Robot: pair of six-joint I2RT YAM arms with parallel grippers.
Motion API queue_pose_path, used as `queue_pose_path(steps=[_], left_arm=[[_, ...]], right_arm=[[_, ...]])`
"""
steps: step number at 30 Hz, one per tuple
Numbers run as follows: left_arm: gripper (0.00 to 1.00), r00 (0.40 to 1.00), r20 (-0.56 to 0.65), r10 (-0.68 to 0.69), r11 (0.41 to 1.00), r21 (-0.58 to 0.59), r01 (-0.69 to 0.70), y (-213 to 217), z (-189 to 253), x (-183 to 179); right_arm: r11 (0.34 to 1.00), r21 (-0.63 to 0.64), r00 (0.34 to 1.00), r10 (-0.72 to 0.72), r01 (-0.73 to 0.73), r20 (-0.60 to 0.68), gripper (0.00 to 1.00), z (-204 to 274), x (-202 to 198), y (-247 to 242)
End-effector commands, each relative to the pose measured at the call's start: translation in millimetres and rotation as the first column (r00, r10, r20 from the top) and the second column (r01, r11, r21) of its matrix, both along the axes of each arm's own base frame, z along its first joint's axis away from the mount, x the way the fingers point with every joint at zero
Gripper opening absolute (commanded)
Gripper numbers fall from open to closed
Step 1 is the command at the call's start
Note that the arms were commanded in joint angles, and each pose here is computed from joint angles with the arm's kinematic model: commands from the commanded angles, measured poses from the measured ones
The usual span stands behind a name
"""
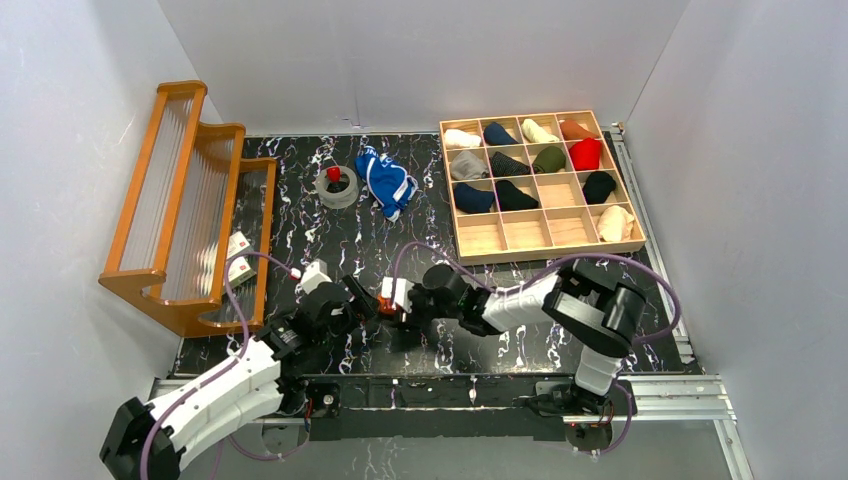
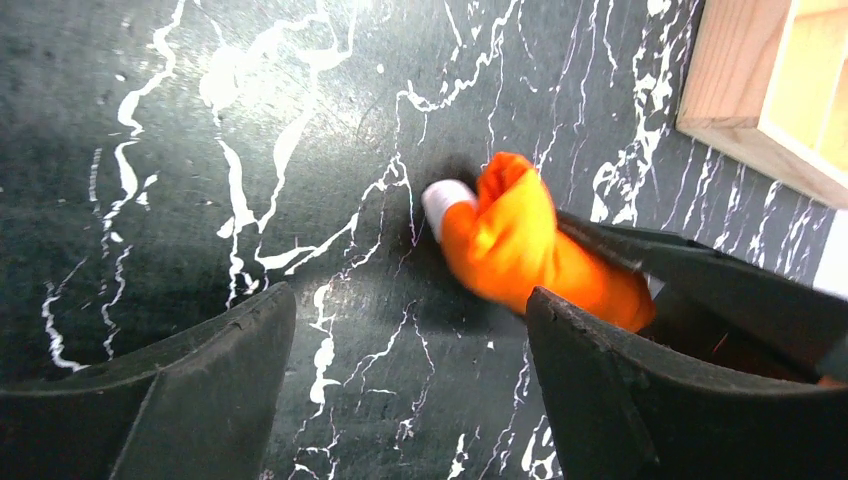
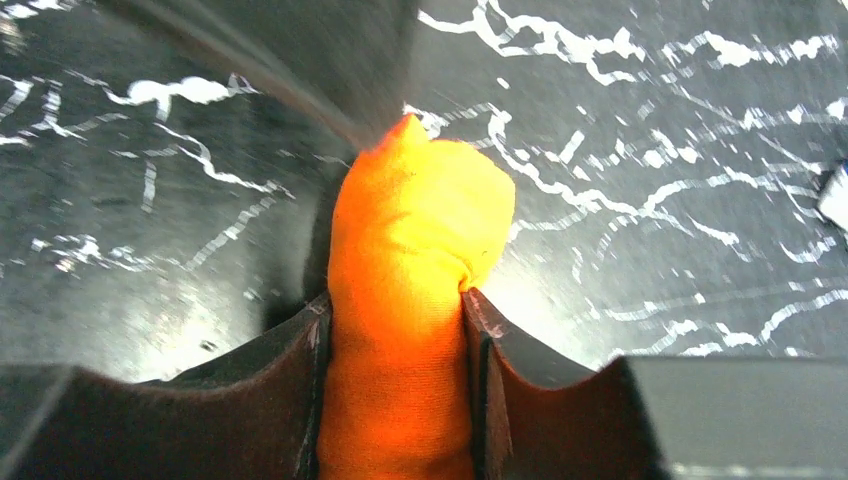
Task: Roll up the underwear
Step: Pick up the underwear from the center of the board, then place the underwear in the storage box.
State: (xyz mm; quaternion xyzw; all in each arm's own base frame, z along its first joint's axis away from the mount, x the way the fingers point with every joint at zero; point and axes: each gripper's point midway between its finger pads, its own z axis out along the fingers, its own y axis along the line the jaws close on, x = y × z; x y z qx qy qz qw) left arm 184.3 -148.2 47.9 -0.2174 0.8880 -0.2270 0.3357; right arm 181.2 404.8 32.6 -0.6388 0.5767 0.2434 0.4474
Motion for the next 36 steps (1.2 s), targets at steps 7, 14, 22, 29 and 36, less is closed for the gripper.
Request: queue_pose_path(steps=[7, 14, 22, 29, 36], left_arm=[[0.89, 0.990, 0.093, 0.107, 0.993, 0.039, -0.111, 33.5, 29.2, 0.3], [0.89, 0.993, 0.093, 0.070, 0.997, 0.039, -0.074, 28.7, 32.5, -1.0], [0.89, 0.997, 0.075, 0.002, 0.999, 0.042, -0.005, 15.8, 31.5, -0.8], [0.98, 0.996, 0.074, -0.055, 0.998, 0.032, 0.053, 6.2, 42.1, -2.1], [0.98, 0.992, 0.051, -0.116, 0.993, 0.029, 0.114, 1.8, 53.1, -11.2]], right_arm=[[0.980, 0.145, 0.990, -0.125, 0.134, -0.067, 0.01, 89.7, 58.7, -37.0], [0.935, 0.226, 0.959, -0.282, 0.275, 0.002, 0.01, 141.2, 131.0, -86.7], [0.841, 0.164, 0.840, -0.533, 0.515, 0.096, 0.01, 163.6, 240.1, -213.0], [0.791, 0.087, 0.768, -0.609, 0.605, 0.198, 0.01, 133.2, 300.4, -330.1], [0.829, -0.024, 0.812, -0.540, 0.558, 0.221, 0.01, 100.1, 325.2, -386.4]])
